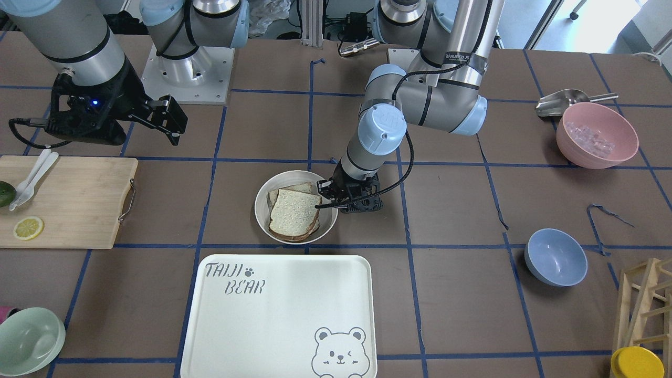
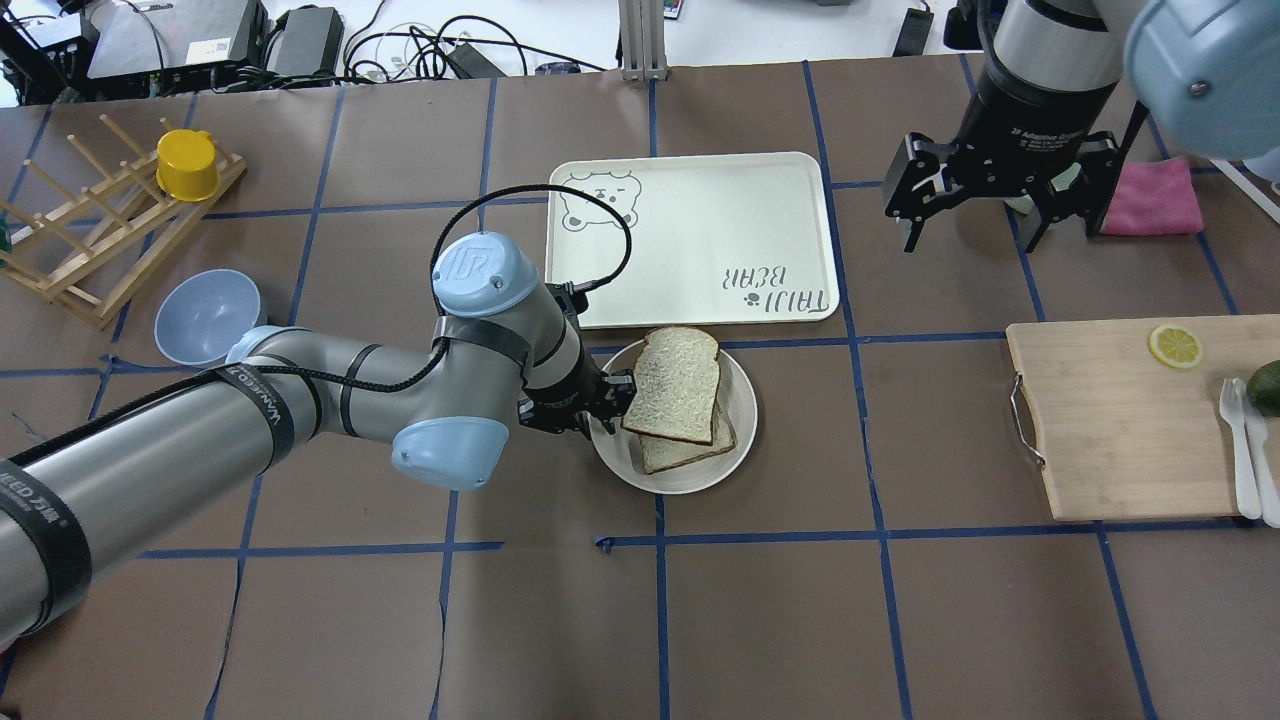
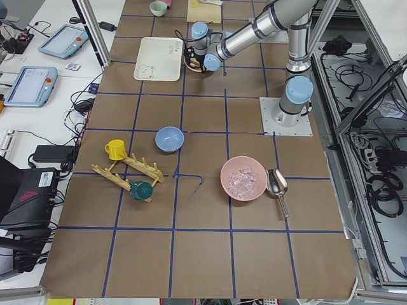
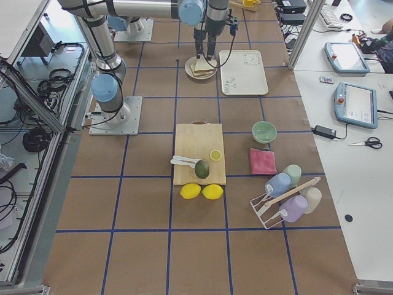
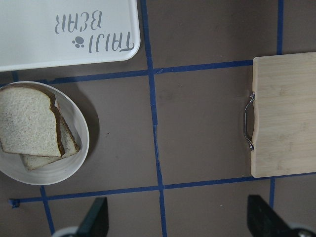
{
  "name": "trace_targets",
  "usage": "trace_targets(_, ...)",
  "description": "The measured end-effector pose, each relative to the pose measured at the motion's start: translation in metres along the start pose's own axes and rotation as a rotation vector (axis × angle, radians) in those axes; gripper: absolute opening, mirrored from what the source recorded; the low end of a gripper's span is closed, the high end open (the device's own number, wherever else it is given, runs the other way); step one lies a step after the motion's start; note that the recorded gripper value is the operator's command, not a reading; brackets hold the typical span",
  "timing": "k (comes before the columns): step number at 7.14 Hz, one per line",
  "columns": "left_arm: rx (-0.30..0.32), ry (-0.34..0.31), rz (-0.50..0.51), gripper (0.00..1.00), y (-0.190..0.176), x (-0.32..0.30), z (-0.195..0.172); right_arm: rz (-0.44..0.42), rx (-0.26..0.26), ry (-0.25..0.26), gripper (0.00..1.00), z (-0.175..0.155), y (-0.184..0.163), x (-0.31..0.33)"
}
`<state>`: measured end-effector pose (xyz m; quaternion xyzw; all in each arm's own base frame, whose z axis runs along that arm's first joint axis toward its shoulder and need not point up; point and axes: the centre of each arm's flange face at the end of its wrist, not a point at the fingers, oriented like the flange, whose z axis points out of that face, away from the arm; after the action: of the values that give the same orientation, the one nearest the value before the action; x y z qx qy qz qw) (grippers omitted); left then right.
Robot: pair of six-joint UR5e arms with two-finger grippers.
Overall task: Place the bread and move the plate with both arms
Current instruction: 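Slide the plate with the left gripper onto the cream bear tray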
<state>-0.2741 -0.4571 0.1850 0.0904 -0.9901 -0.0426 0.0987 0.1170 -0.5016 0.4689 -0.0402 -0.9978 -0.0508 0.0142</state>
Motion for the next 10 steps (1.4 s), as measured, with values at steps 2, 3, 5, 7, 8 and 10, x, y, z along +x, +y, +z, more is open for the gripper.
trace_targets(2, 0.013, 0.021, 0.021, 0.06, -0.006, -0.002, -0.009, 0.000, -0.002, 0.005, 1.00, 0.001, 0.000, 0.000)
trace_targets(3, 0.016, 0.045, 0.021, 0.06, -0.009, -0.004, -0.015, 0.001, -0.002, 0.007, 1.00, 0.002, 0.000, 0.001)
trace_targets(5, 0.024, 0.109, 0.011, 0.06, -0.022, -0.010, -0.031, 0.000, -0.006, 0.009, 1.00, 0.003, 0.000, 0.001)
trace_targets(7, 0.040, 0.138, 0.005, 0.07, -0.031, -0.018, -0.046, 0.000, -0.010, 0.010, 1.00, 0.005, 0.001, 0.001)
trace_targets(8, 0.062, 0.137, 0.009, 0.07, -0.038, -0.018, -0.058, 0.000, -0.012, 0.010, 1.00, 0.006, 0.001, 0.001)
trace_targets(10, 0.097, 0.097, 0.028, 0.07, -0.072, -0.005, -0.103, -0.001, -0.015, 0.011, 1.00, 0.008, 0.001, 0.001)
